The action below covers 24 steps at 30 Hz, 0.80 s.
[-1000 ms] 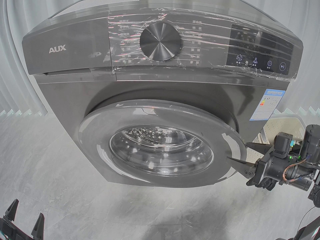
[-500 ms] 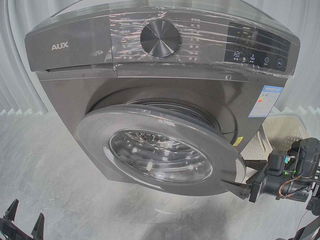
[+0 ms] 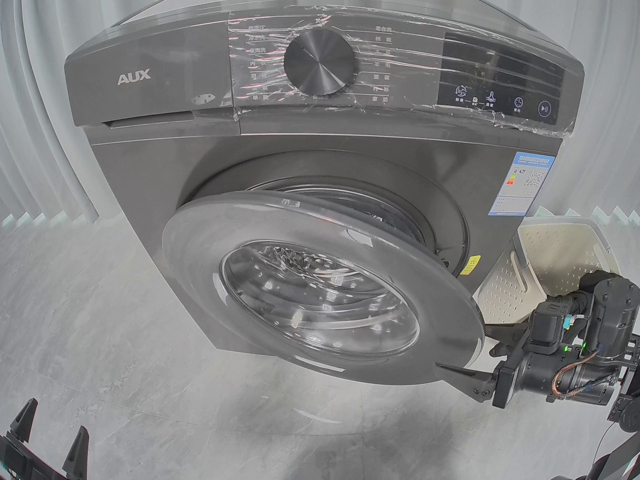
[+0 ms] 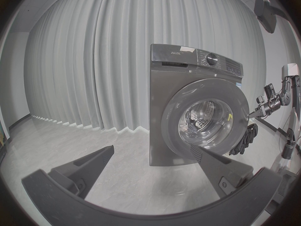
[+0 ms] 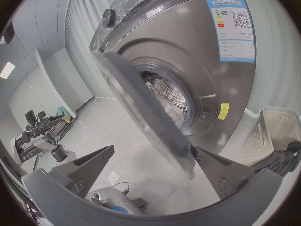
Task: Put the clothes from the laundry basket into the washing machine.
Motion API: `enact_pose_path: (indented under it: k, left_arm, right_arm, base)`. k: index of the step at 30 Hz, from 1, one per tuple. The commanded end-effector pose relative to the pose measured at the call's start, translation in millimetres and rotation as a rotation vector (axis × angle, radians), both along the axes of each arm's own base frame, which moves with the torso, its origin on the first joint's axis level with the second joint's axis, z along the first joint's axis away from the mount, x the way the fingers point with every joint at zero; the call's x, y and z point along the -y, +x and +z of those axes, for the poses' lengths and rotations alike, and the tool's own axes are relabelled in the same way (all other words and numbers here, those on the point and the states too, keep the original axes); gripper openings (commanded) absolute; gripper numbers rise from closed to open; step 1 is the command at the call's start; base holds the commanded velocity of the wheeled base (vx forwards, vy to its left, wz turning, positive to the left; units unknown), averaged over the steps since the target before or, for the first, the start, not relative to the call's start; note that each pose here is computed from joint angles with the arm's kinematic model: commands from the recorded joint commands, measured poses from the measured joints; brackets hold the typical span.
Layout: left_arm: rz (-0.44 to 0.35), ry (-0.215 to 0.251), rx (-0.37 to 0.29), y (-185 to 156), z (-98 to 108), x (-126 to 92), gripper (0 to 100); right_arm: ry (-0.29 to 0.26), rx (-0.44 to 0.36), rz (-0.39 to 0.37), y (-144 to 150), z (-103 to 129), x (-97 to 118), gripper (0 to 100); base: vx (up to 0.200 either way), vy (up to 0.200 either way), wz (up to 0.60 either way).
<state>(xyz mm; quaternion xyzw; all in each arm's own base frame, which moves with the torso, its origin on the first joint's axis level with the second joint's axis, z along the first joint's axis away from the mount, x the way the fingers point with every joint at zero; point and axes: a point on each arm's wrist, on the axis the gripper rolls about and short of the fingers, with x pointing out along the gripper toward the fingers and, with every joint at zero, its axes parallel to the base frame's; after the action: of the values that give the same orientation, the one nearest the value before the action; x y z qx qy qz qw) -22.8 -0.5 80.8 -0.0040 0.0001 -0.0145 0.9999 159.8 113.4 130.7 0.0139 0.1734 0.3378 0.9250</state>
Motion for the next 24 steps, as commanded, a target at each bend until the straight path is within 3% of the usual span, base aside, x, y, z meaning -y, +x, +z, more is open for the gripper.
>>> enact_pose_path:
  k: [1,6,11,17,24]
  left_arm:
    - [0.000,0.000,0.002,-0.2,-4.9,0.0,100]
    - [0.000,0.002,0.002,-0.2,-4.9,0.0,100]
    - [0.000,0.000,0.002,-0.2,-4.9,0.0,100]
    - [0.000,0.003,0.002,-0.2,-4.9,0.0,100]
    - [0.000,0.003,0.002,-0.2,-4.9,0.0,100]
  right_arm:
    - [-0.016,-0.032,0.021,-0.9,-7.2,-4.3,100]
    - [-0.009,-0.052,0.091,-13.0,-10.8,-2.6,100]
    - [-0.004,-0.041,0.080,-12.6,-8.9,0.9,100]
    - [-0.006,-0.048,0.074,-4.2,-8.9,-5.1,100]
    - [-0.010,-0.063,0.099,-0.9,-13.7,-12.7,100]
  base:
    - [0.000,0.000,0.00]
    - [0.000,0.000,0.00]
    - [0.000,0.000,0.00]
    - [-0.200,0.000,0.00]
    - [0.000,0.000,0.00]
